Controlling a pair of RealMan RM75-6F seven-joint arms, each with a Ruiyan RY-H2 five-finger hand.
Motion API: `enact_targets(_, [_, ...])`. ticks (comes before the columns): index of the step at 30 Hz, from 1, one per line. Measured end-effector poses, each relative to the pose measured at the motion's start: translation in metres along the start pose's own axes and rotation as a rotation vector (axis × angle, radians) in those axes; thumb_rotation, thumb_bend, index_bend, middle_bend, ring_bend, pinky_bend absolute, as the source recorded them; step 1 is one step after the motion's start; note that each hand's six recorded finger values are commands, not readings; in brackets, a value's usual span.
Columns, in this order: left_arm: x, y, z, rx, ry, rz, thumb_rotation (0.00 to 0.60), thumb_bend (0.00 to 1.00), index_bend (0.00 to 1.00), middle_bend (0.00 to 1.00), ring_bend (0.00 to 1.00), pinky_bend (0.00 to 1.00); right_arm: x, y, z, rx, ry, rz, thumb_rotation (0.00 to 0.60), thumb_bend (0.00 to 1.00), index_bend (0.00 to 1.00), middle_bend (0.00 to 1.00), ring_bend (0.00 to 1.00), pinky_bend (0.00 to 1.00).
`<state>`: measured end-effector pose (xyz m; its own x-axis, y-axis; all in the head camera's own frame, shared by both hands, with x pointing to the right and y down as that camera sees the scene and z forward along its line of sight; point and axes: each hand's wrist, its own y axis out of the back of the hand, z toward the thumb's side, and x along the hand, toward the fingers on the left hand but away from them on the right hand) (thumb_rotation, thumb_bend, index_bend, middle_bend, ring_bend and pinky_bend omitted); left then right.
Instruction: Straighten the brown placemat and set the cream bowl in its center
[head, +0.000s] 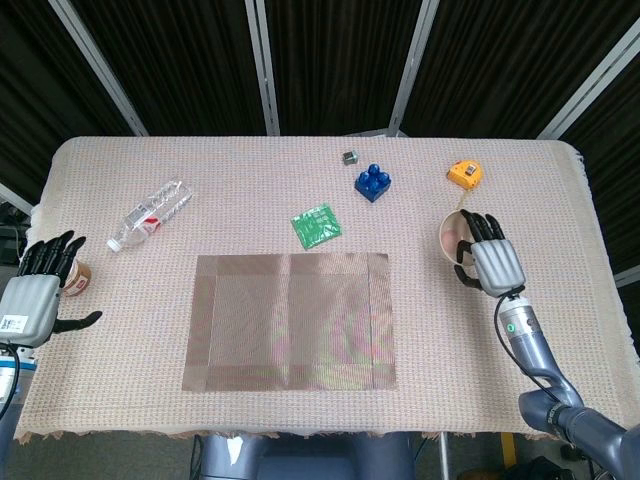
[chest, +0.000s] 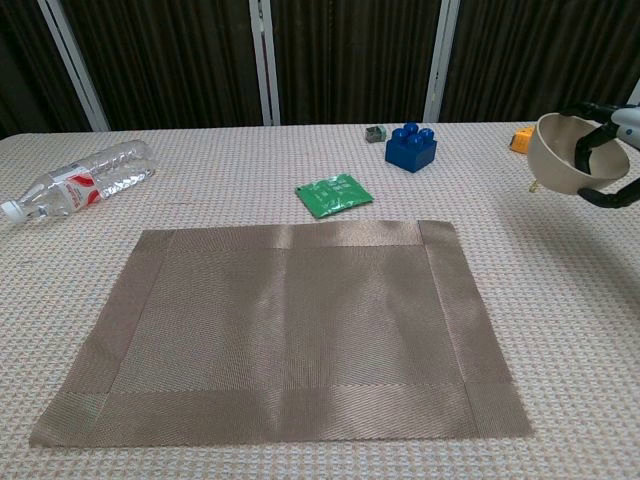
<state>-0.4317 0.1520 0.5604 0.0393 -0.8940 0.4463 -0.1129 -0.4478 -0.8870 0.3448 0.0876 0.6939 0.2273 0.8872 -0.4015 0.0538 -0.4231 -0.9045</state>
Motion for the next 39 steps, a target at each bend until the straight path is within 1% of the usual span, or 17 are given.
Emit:
enact_targets(4, [-0.002, 0.002, 0.001, -0.01, -0.017, -0.006, 0.6, 0.0, 0.0, 0.0, 0.0, 0.0, 0.007, 0.016, 0.041, -0.004, 0.173, 0.0, 0.6, 0.38, 0.65, 0.0, 0.0, 0.0])
enact_targets(5, [-0.003, 0.002, 0.001, -0.008, -0.019, -0.006, 0.6, 0.0, 0.0, 0.0, 0.0, 0.0, 0.01, 0.022, 0.057, -0.008, 0.233, 0.005, 0.6, 0.38, 0.66, 0.0, 0.0, 0.0])
enact_targets(7, [-0.004, 0.003, 0.0, -0.009, -0.018, -0.003, 0.6, 0.0, 0.0, 0.0, 0.0, 0.0, 0.015, 0.029, 0.082, -0.01, 0.323, 0.015, 0.6, 0.38, 0.66, 0.0, 0.0, 0.0])
enact_targets(8, [-0.005, 0.004, -0.001, -0.01, -0.017, -0.001, 0.6, 0.0, 0.0, 0.0, 0.0, 0.0, 0.017, 0.034, 0.1, -0.005, 0.386, 0.021, 0.6, 0.38, 0.66, 0.0, 0.0, 0.0])
enact_targets(11, [-0.006, 0.006, -0.003, -0.01, -0.01, 0.004, 0.6, 0.0, 0.0, 0.0, 0.0, 0.0, 0.019, 0.041, 0.143, 0.036, 0.52, 0.041, 0.6, 0.38, 0.65, 0.0, 0.0, 0.0])
enact_targets(14, [-0.007, 0.007, -0.006, -0.014, -0.001, 0.004, 0.6, 0.0, 0.0, 0.0, 0.0, 0.0, 0.016, 0.039, 0.177, 0.1, 0.602, 0.068, 0.6, 0.38, 0.65, 0.0, 0.0, 0.0])
enact_targets(17, [-0.007, 0.006, -0.01, -0.011, 0.011, 0.0, 0.6, 0.0, 0.0, 0.0, 0.0, 0.0, 0.013, 0.034, 0.209, 0.138, 0.664, 0.088, 0.6, 0.38, 0.65, 0.0, 0.0, 0.0])
enact_targets(20, [-0.006, 0.005, -0.013, -0.009, 0.017, -0.006, 0.6, 0.0, 0.0, 0.0, 0.0, 0.0, 0.009, 0.024, 0.232, 0.156, 0.697, 0.109, 0.6, 0.38, 0.66, 0.0, 0.0, 0.0])
enact_targets(26, [-0.004, 0.0, -0.018, -0.002, 0.029, -0.025, 0.6, 0.0, 0.0, 0.0, 0.0, 0.0, 0.005, -0.002, 0.268, 0.198, 0.726, 0.151, 0.6, 0.38, 0.65, 0.0, 0.0, 0.0])
enact_targets(31, [-0.002, -0.002, -0.019, -0.004, 0.035, -0.034, 0.6, 0.0, 0.0, 0.0, 0.0, 0.0, 0.005, -0.016, 0.286, 0.229, 0.738, 0.154, 0.6, 0.38, 0.65, 0.0, 0.0, 0.0])
enact_targets(33, [-0.001, -0.002, -0.019, -0.008, 0.039, -0.036, 0.6, 0.0, 0.0, 0.0, 0.0, 0.0, 0.006, -0.022, 0.293, 0.236, 0.739, 0.16, 0.6, 0.37, 0.63, 0.0, 0.0, 0.0])
enact_targets(35, [0.0, -0.002, -0.02, -0.01, 0.042, -0.037, 0.6, 0.0, 0.0, 0.0, 0.0, 0.0, 0.006, -0.028, 0.295, 0.244, 0.736, 0.167, 0.6, 0.28, 0.51, 0.0, 0.0, 0.0])
enact_targets(37, [0.001, -0.002, -0.021, -0.01, 0.045, -0.038, 0.6, 0.0, 0.0, 0.0, 0.0, 0.0, 0.006, -0.032, 0.296, 0.251, 0.737, 0.171, 0.6, 0.09, 0.19, 0.0, 0.0, 0.0])
enact_targets(39, [0.001, -0.003, -0.022, -0.013, 0.049, -0.041, 0.6, 0.0, 0.0, 0.0, 0.0, 0.0, 0.006, -0.036, 0.295, 0.246, 0.735, 0.183, 0.6, 0.0, 0.02, 0.0, 0.0, 0.0])
